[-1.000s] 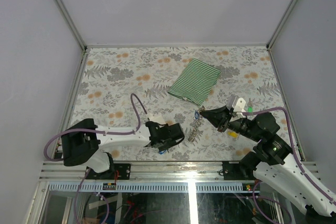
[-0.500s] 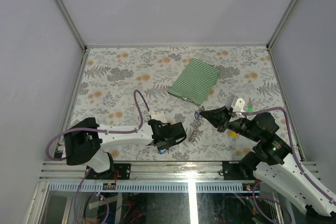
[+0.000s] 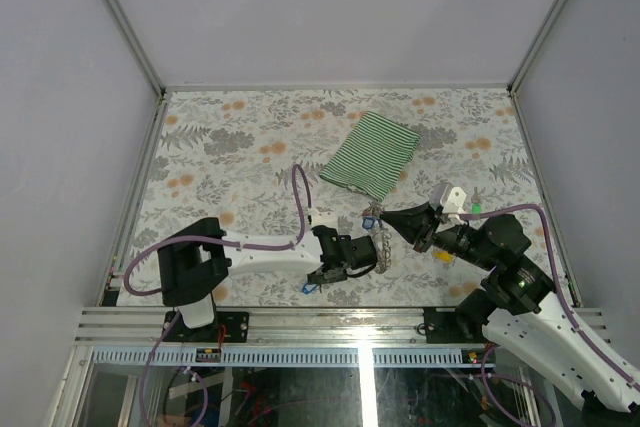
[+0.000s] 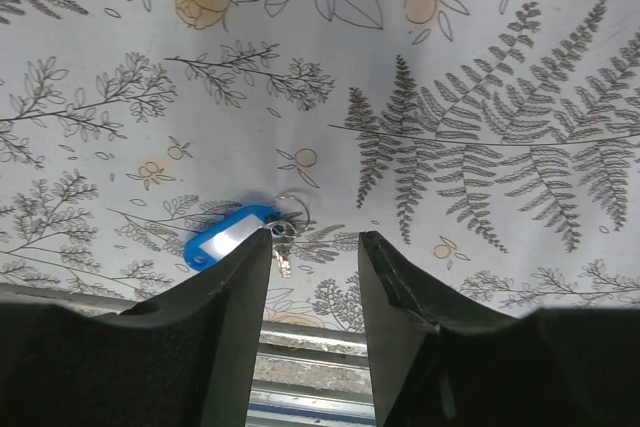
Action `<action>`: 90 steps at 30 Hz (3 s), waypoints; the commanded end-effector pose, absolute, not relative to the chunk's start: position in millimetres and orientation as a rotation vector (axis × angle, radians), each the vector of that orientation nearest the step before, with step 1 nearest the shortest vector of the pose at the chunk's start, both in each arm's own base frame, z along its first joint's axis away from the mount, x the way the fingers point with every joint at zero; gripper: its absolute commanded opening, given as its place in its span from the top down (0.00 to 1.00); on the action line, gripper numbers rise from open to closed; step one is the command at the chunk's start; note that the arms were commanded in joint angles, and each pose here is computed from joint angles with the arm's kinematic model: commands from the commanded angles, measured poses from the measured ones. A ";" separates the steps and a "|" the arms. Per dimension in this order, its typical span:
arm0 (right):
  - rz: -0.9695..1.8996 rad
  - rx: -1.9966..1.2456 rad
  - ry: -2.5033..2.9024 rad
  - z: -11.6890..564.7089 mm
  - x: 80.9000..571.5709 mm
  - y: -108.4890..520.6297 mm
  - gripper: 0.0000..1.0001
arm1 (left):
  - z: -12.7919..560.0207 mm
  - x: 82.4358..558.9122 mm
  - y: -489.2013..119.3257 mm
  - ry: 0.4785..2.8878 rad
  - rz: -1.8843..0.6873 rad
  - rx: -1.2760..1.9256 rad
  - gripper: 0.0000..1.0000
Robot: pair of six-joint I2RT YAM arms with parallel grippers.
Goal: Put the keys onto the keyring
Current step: Pick up the key from the center of the board.
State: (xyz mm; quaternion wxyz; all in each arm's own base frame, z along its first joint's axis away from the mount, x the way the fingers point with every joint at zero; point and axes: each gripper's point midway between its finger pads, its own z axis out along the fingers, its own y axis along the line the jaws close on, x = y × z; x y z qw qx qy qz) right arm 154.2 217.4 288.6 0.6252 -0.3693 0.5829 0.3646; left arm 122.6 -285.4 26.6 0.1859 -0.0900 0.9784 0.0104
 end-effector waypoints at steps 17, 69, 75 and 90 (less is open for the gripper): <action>0.840 -0.822 1.216 318.9 151.8 217.1 0.99 | 12.6 117.8 -271.4 2.758 0.087 -0.221 0.58; 0.863 -0.837 1.219 319.4 150.1 221.0 0.99 | -3.7 114.0 -247.1 2.757 0.066 -0.224 1.00; 0.868 -0.842 1.225 317.4 150.4 222.4 0.99 | 0.4 115.3 -244.6 2.737 0.022 -0.205 1.00; 0.876 -0.846 1.237 314.8 151.7 225.0 0.99 | 18.8 121.5 -244.1 2.657 -0.016 -0.066 1.00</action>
